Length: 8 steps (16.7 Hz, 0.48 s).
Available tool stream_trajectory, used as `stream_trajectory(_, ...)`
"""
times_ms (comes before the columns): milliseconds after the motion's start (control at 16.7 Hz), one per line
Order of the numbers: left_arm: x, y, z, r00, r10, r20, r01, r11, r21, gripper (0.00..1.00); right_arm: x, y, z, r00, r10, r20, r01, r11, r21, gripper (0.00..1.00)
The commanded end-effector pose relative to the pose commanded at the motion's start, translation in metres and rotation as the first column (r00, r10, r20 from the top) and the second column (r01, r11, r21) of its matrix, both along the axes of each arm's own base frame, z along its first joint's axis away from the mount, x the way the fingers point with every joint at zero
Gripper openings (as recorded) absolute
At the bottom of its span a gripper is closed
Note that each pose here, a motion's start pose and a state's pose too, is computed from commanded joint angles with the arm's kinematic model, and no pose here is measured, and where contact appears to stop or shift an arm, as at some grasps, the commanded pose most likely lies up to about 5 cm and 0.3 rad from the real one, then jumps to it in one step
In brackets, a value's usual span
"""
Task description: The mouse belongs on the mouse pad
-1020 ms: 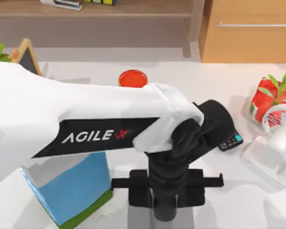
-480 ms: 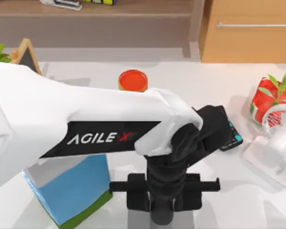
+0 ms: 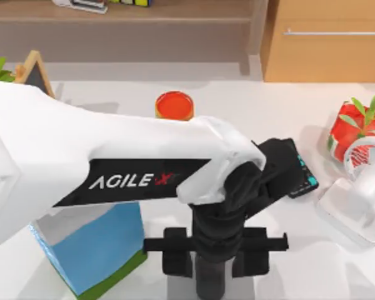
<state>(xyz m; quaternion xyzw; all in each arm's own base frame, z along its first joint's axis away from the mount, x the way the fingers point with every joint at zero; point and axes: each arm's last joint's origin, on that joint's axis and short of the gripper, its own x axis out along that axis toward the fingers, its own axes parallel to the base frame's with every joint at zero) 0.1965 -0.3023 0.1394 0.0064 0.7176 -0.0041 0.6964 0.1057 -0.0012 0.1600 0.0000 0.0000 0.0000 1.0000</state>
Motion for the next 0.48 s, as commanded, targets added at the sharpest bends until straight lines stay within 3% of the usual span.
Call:
stream_trajectory(120, 0.0, 0.0, 0.0, 1.0, 0.0, 0.0, 0.0, 1.0, 0.0, 0.98, 0.0, 0.0, 0.0, 1.0, 0.0, 0.0, 0.0, 1.0, 0.0, 1.0)
stream_trajectory(480, 0.0, 0.0, 0.0, 1.0, 0.0, 0.0, 0.0, 1.0, 0.0, 1.0, 0.0, 0.0, 0.0, 1.0, 0.0, 0.0, 0.0, 1.0, 0.0, 1.0)
